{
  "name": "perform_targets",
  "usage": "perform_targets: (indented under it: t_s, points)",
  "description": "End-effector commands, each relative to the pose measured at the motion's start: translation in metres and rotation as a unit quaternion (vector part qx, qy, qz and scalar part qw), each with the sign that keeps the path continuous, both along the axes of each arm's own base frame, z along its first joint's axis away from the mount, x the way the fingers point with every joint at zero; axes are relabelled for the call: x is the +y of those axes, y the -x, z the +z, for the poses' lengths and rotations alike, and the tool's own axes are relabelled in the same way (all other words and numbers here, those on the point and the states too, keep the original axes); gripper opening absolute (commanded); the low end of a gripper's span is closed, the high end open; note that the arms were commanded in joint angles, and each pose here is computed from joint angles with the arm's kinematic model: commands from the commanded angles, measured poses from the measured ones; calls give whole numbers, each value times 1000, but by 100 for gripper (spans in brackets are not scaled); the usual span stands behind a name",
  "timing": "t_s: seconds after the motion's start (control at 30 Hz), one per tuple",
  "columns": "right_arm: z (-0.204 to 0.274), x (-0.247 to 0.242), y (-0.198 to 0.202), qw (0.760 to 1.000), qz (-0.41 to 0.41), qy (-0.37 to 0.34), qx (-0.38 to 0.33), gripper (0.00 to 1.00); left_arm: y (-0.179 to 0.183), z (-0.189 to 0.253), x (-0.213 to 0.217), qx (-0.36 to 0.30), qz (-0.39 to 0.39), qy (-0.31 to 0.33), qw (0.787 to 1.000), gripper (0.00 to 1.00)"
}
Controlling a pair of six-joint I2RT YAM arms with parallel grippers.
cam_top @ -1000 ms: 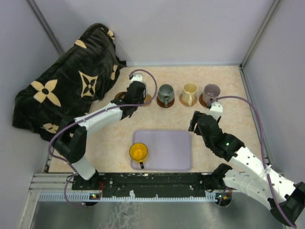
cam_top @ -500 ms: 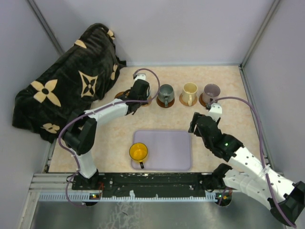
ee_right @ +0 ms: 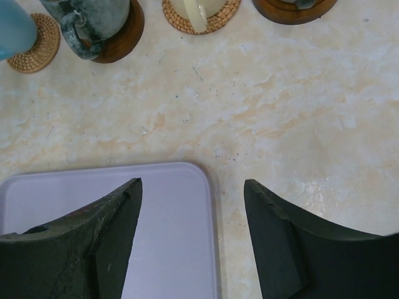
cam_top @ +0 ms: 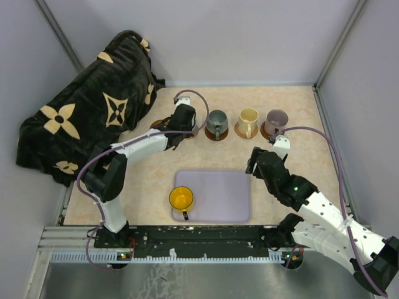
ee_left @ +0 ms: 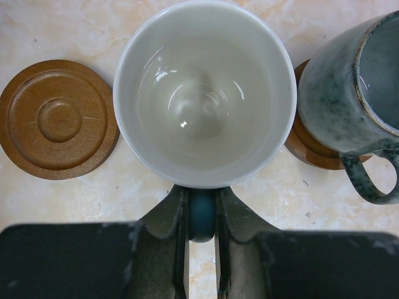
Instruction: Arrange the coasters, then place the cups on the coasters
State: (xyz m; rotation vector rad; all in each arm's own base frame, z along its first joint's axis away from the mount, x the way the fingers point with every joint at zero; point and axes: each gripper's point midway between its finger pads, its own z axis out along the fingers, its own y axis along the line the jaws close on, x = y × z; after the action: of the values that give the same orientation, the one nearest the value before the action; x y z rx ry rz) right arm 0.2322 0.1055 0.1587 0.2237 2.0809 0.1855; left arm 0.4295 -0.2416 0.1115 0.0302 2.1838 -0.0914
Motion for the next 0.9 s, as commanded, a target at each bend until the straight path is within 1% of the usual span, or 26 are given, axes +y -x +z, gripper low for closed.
perform_targets:
  t_s: [0.0, 0.43, 0.87]
  points:
    - [5, 5, -2, 1000, 0, -16, -11, 67, -20, 28, -6, -44, 14, 29, 999, 0]
    - [1, 5, -2, 1000, 1, -14, -7, 67, -20, 23, 1, -43, 21, 17, 999, 0]
    - [0, 8, -2, 1000, 4, -19, -5, 67, -18, 15, 1, -35, 21, 21, 999, 0]
